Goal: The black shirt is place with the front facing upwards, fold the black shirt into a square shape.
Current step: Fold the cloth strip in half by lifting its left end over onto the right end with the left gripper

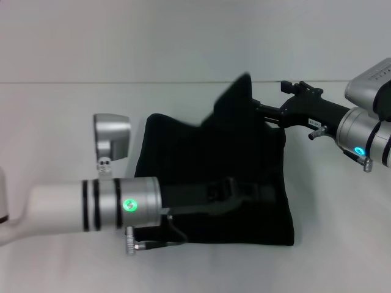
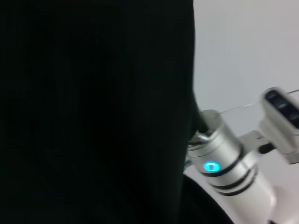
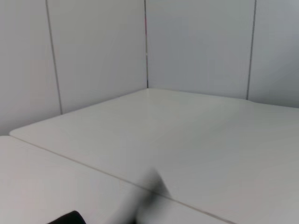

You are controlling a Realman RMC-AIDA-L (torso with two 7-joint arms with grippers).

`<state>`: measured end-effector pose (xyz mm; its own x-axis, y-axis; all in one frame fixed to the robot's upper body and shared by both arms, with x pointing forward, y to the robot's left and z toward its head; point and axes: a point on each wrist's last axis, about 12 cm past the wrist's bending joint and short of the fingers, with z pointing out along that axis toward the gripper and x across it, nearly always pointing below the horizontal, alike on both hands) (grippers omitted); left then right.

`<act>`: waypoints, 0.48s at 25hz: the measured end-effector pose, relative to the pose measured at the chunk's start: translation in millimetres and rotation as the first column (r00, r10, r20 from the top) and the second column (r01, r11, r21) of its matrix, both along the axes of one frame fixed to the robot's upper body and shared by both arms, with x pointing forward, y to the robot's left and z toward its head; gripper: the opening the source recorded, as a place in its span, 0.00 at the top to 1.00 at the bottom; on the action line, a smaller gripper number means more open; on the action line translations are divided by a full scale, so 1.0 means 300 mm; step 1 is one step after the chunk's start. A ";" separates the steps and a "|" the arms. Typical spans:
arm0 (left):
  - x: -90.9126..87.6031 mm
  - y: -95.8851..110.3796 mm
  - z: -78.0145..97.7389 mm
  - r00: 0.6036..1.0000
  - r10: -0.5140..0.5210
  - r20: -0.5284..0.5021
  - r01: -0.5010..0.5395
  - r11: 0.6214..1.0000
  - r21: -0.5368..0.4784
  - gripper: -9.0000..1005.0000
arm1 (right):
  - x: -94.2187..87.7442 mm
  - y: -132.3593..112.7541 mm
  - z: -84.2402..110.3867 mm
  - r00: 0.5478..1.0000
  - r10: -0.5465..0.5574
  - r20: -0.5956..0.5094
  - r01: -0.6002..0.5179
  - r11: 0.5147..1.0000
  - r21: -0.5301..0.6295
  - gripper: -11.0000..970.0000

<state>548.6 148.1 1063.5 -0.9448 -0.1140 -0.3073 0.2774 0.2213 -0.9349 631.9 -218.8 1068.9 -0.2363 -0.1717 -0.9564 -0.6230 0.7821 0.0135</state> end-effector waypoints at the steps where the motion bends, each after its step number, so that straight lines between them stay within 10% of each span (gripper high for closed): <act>1: 0.001 -0.012 -0.006 1.000 0.000 0.006 0.000 1.000 0.012 0.97 | 0.001 -0.002 -0.001 1.000 -0.005 0.000 0.005 1.000 -0.004 0.03; 12: 0.009 -0.076 -0.029 0.999 -0.020 0.028 0.018 0.996 0.087 0.97 | -0.042 -0.121 -0.042 0.981 -0.192 -0.036 0.195 0.975 0.109 0.03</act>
<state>551.3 125.3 1054.8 -0.9371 -0.0679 -0.3425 0.3090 0.2955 -0.9040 619.5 -255.1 1056.5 -0.2790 -0.0128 -0.9602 -0.4581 0.8806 0.1214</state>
